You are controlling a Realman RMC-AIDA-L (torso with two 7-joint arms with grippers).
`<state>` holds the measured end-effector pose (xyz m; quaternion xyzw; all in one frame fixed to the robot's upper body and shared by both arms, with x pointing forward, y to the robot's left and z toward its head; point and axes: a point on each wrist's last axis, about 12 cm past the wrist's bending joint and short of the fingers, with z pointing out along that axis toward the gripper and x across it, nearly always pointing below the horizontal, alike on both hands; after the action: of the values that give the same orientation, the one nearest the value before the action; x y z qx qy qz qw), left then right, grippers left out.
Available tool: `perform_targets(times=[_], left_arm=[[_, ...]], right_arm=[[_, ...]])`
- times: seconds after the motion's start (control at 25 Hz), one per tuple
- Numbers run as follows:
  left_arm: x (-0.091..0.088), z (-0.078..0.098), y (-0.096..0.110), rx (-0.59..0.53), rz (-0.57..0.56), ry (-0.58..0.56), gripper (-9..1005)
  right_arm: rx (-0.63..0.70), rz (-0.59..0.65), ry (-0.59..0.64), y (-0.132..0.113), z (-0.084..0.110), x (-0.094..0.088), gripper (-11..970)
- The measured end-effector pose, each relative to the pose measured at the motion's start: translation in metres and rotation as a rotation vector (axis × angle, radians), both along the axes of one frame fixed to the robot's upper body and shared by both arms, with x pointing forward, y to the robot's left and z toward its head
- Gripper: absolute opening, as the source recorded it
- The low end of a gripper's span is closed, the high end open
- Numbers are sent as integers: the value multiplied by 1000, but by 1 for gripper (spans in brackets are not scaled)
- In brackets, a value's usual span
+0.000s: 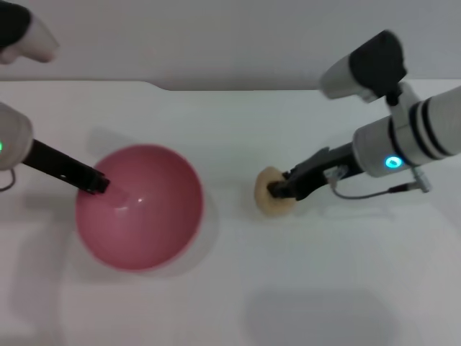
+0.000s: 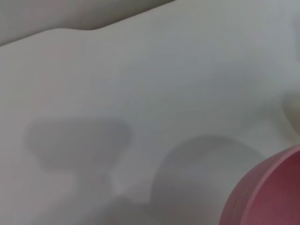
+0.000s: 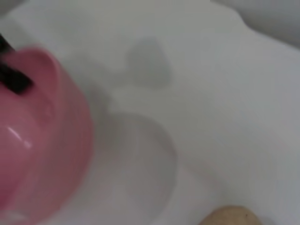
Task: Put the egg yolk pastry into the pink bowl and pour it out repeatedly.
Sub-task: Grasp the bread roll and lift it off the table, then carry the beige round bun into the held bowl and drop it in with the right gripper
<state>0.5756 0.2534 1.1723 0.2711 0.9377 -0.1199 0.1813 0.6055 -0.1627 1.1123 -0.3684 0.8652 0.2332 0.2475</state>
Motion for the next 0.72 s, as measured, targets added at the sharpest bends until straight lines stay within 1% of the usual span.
perform_targets(times=[0.08,0.2,0.28,0.32,0.4,0.44,0.56,0.72], left_arm=[[3,-2,-11,15,-31,2,-1],[7,-2,-33,44,-92,-2,-2],[9,-4,-50,65,-142,5,-2],[10,-5,-55,73,-155,9,-2],[11,-9,-71,99,-199,28,-2],[12,-11,-76,110,-213,33,-2],[13,-14,-92,136,-252,33,-2],[14,-13,-101,145,-262,23,-2]], right_arm=[[13,33,-18,-1,8,-1,195],[32,108,-59,3,29,-3,179],[56,143,-106,11,45,-4,169],[71,162,-133,16,53,-4,164],[108,221,-192,26,68,-8,153],[122,270,-220,33,74,-12,145],[113,401,-250,50,80,-22,121],[57,503,-213,66,72,-31,91]])
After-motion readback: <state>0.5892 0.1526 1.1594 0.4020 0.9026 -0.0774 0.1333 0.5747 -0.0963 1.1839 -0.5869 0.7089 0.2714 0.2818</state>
